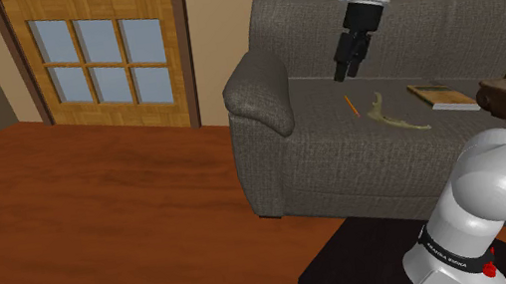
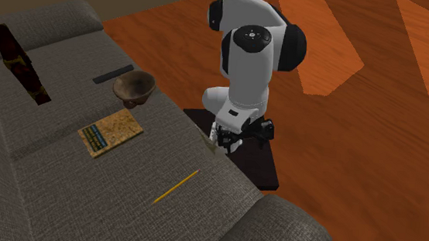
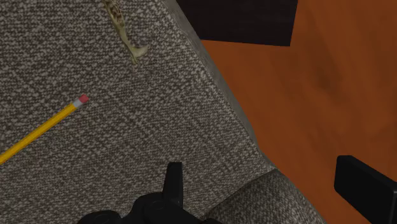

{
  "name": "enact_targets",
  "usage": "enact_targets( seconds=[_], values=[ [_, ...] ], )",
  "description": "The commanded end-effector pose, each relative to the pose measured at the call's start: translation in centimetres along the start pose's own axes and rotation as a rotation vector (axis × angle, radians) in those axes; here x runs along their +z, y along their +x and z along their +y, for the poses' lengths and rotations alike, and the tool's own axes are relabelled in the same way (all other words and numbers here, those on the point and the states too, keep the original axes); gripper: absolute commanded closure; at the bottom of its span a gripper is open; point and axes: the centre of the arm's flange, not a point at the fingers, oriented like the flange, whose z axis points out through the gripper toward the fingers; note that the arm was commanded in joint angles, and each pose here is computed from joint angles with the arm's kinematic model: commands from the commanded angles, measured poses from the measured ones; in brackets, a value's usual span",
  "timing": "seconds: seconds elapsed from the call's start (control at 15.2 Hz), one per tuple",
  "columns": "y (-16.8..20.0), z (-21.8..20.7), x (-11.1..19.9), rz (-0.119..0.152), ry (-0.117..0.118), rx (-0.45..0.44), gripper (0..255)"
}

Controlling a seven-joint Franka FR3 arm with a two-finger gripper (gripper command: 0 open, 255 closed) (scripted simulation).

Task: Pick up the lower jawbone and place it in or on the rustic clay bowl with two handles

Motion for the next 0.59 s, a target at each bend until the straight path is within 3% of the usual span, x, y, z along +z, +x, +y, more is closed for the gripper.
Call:
enact_targets(
  seconds=[0.0,0.53],
  values=[
    [0.0,0.0,0.0,0.000,0.000,0.000,0],
    [-8.2,3.9,3.8,-0.017,-0.094,-0.240,0]
  ],
)
